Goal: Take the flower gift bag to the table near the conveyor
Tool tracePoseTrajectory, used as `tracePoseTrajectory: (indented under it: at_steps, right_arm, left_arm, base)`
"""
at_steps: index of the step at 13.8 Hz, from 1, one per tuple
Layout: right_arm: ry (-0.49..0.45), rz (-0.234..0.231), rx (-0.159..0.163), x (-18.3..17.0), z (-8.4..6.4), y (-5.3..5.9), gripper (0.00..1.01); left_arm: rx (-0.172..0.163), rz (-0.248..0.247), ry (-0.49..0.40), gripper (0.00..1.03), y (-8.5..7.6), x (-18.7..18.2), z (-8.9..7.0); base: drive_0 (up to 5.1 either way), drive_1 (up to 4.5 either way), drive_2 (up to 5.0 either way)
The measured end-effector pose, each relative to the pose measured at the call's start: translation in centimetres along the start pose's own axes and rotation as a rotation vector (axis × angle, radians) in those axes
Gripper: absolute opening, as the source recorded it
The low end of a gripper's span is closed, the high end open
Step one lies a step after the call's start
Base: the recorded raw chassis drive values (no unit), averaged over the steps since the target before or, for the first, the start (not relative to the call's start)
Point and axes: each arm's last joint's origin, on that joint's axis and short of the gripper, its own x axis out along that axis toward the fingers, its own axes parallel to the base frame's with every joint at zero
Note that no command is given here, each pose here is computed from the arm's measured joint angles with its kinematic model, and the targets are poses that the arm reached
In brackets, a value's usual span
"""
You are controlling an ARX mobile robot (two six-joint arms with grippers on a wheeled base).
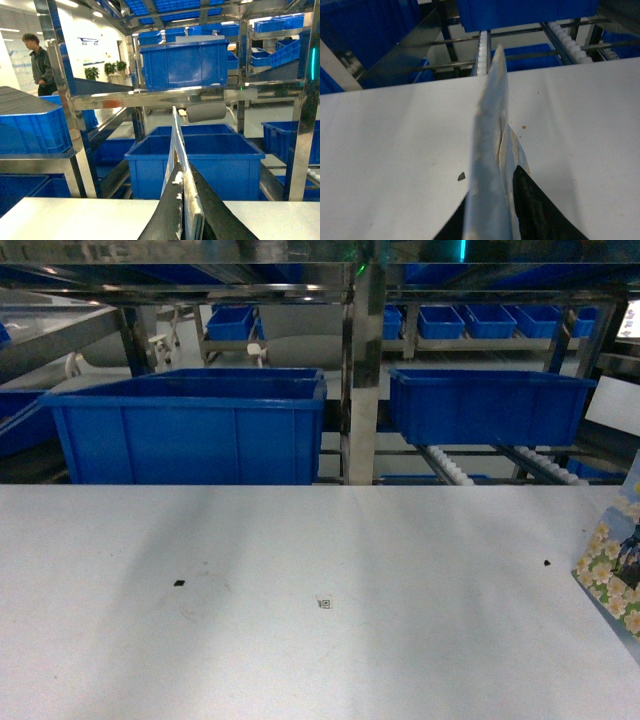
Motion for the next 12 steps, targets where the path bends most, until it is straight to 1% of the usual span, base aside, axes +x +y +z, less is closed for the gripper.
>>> tracePoseTrajectory:
  at_steps: [1, 2, 3, 4, 6, 8, 9, 10, 11, 12]
  right_arm:
    - [-0.006, -0.006, 0.001, -0.4, -0.2, 0.1, 0.27]
    - [0.003, -0.013, 0.005, -0.9, -0.8, 0.2, 0.42]
    - [0.002, -0.02, 0.012, -1.4, -1.0, 0.5, 0.55]
    - [-0.024, -0.027, 0.015, -2.1, -0.7, 1.1, 0.69]
    - [-0.089, -0.037, -0.001, -3.5, 0.2, 2.3, 0.97]
    - [-0.143, -0.075, -0.019, -5.5, 0.5, 2.9, 0.98]
    - [-0.204, -0.123, -0.038, -7.0, 1.3, 3.1, 0.98]
    - [-0.227, -0.143, -0.046, -7.7, 1.7, 3.2, 0.98]
    - [-0.243, -0.171, -0.054, -8.4, 2.0, 3.2, 0.98]
    - [-0.211, -0.222, -0.046, -10.1, 1.9, 2.9, 0.98]
  left_arm:
    - [0.0, 0.0, 0.0, 0.02, 0.0, 0.0, 0.0]
    - [0.0, 0.0, -0.001, 0.02, 0.0, 0.0, 0.0]
    - [0.0, 0.0, 0.0, 0.02, 0.0, 0.0, 0.0]
    - [0.0, 0.0, 0.0, 0.02, 0.0, 0.0, 0.0]
    - [0.0, 0.0, 0.0, 0.02, 0.0, 0.0, 0.0]
    - [0.0, 0.0, 0.0, 0.02, 0.0, 0.0, 0.0]
    - [0.0, 0.0, 0.0, 0.02, 0.0, 0.0, 0.0]
    - [0.0, 0.0, 0.0, 0.02, 0.0, 0.0, 0.0]
    - [0.0, 0.0, 0.0, 0.02, 0.0, 0.0, 0.0]
    - [0.0, 0.0, 0.0, 0.02, 0.0, 0.0, 0.0]
  base:
    - [0.0, 0.0, 0.0]
    - [0.0, 0.0, 0.0]
    - [0.0, 0.0, 0.0]
    - [0.0, 0.0, 0.0]
    - [0.0, 0.0, 0.0]
    - [0.0, 0.0, 0.0]
    - [0.0, 0.0, 0.0]
    - [0.0, 0.0, 0.0]
    - [0.0, 0.0, 0.0]
    - [0.0, 0.0, 0.0]
